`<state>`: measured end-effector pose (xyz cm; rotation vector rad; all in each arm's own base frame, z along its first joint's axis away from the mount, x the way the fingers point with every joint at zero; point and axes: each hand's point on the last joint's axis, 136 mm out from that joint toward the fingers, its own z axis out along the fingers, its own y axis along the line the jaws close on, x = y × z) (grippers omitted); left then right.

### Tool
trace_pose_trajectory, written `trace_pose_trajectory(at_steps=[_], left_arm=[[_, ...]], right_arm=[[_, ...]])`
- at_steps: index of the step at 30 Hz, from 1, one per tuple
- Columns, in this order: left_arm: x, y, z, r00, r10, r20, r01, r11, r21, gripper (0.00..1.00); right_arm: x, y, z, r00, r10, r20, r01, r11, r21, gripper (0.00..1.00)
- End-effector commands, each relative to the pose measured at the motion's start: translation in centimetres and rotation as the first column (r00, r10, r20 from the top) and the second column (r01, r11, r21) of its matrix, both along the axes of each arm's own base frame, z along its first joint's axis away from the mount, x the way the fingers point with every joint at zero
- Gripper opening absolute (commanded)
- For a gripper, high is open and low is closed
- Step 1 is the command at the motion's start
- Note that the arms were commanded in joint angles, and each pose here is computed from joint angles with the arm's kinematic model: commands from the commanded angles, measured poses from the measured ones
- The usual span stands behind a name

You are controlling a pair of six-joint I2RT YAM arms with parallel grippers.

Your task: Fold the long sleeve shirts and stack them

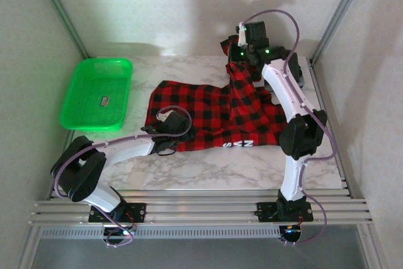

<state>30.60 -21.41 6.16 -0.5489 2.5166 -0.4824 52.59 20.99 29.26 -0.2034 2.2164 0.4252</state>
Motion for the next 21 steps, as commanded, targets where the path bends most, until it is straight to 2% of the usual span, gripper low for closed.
trace_pose_trajectory(at_steps=[1,5,8,10,12,13,14,15,19,21], left_arm=[[-1.0,0.6,-1.9,0.998,0.045,-0.05,-0.045,0.999,0.002,0.89],[-1.7,1.8,-2.8,0.994,0.088,-0.072,-0.086,0.996,0.034,0.9],[-2.2,2.8,-3.4,0.991,0.112,-0.079,-0.106,0.992,0.066,0.91],[-2.6,4.0,-3.8,0.987,0.135,-0.083,-0.126,0.986,0.105,0.92],[-3.0,4.7,-4.0,0.986,0.144,-0.082,-0.134,0.985,0.112,0.92],[-3.2,5.0,-4.1,0.986,0.148,-0.079,-0.138,0.984,0.111,0.92],[-3.4,5.4,-4.2,0.985,0.155,-0.08,-0.146,0.983,0.114,0.92],[-3.5,5.8,-4.2,0.983,0.166,-0.079,-0.157,0.981,0.115,0.92],[-3.0,5.7,-2.1,0.989,0.147,-0.03,-0.144,0.986,0.081,0.92],[-2.5,5.1,-0.9,0.993,0.122,-0.008,-0.121,0.991,0.064,0.92]], right_arm=[[1.7,-0.8,-2.5,1.0,-0.01,-0.02,0.008,0.995,-0.097,0.06],[2.4,-2.0,-5.0,0.997,-0.055,-0.047,0.048,0.989,-0.139,0.06],[2.3,-2.8,-6.4,0.99,-0.101,-0.095,0.084,0.982,-0.168,0.12],[1.2,-4.5,-7.1,0.974,-0.168,-0.151,0.131,0.965,-0.228,0.18],[-0.7,-6.6,-7.0,0.957,-0.223,-0.188,0.17,0.951,-0.26,0.2],[-1.6,-7.5,-7.0,0.949,-0.242,-0.202,0.186,0.947,-0.261,0.24],[-2.9,-8.6,-7.1,0.938,-0.268,-0.219,0.21,0.944,-0.256,0.4],[-4.3,-9.9,-7.1,0.926,-0.294,-0.236,0.234,0.939,-0.251,0.5],[-10.3,-14.9,-7.6,0.873,-0.385,-0.3,0.32,0.915,-0.245,0.7],[-13.5,-16.4,-9.3,0.841,-0.392,-0.373,0.322,0.917,-0.236,0.72]])
